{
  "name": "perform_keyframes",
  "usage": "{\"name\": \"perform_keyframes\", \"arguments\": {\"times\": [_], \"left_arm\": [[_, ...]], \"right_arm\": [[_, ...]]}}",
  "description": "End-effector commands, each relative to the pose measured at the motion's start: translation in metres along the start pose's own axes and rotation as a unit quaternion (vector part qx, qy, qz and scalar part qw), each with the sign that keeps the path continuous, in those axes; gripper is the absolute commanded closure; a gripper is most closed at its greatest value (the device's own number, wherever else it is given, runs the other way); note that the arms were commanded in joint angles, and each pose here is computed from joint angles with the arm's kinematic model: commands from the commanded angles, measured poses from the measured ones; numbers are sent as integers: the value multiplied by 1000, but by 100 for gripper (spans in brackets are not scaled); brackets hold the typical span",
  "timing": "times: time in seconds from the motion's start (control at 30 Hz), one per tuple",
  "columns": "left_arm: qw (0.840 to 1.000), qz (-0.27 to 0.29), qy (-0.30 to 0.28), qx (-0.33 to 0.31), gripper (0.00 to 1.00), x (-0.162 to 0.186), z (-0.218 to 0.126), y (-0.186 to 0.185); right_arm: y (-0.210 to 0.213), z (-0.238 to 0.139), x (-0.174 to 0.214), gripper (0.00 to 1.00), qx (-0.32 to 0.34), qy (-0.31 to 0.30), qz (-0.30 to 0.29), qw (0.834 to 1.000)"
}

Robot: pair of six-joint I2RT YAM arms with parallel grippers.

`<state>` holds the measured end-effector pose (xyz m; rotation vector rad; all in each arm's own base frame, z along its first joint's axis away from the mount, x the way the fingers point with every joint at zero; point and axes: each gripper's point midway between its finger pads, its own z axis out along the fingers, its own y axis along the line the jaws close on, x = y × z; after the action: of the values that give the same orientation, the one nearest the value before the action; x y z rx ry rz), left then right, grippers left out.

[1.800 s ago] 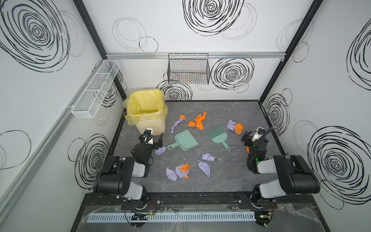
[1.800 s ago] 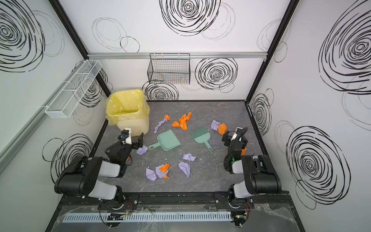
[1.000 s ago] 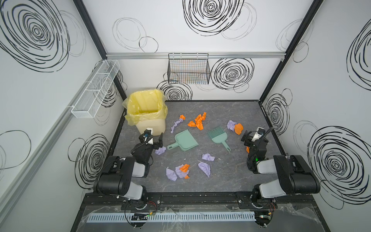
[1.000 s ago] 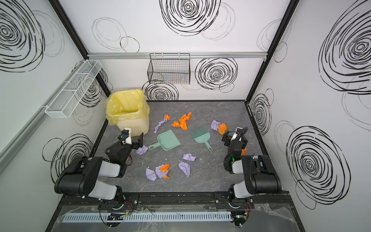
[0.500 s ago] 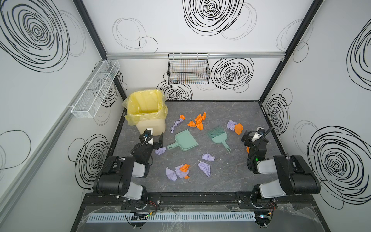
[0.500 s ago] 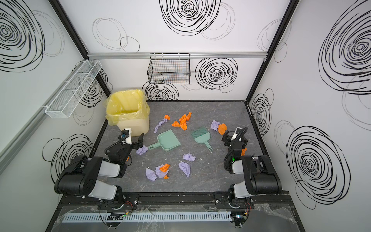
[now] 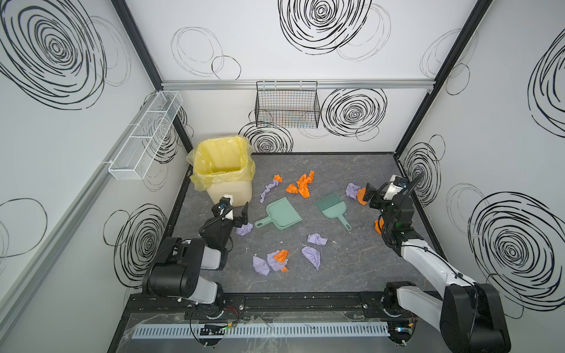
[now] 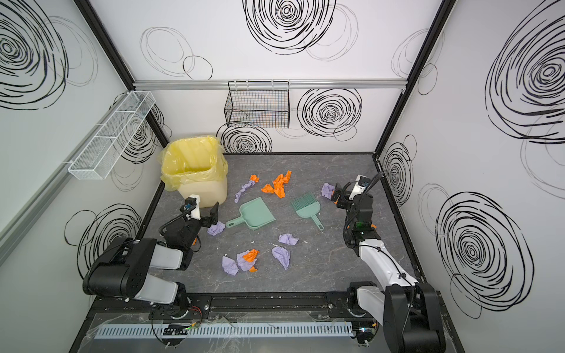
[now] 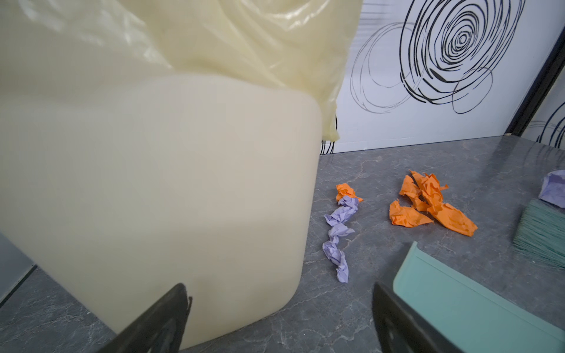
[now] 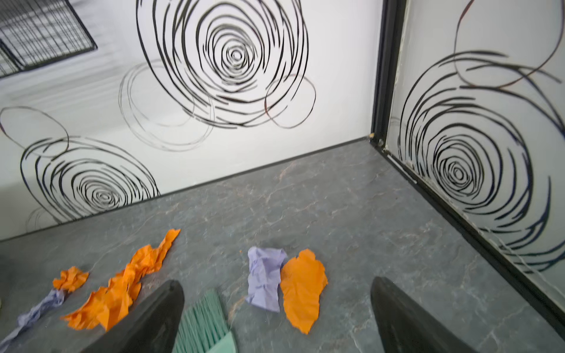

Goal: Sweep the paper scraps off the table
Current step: 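Reach the right gripper to the mint-green brush handle and grasp it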

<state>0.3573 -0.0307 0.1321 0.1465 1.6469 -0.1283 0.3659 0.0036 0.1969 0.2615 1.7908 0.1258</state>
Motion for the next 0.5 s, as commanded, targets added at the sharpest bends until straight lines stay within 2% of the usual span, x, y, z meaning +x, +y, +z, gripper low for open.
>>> {"name": "perform_keyframes", "arguments": {"times": [0.0,0.2,0.47], "left_arm": [[999,8,-42,18,4,-21,0,-5],[999,10,-42,19,4,-21,0,-5],[999,4,-43,20,4,-22,1,-3]], "right_arm": [[12,-15,53,2,-28,110,-34,993],[40,-21,98,10,-66,197,-94,974],[36,-4,140,17,-42,297,-130,945]]}}
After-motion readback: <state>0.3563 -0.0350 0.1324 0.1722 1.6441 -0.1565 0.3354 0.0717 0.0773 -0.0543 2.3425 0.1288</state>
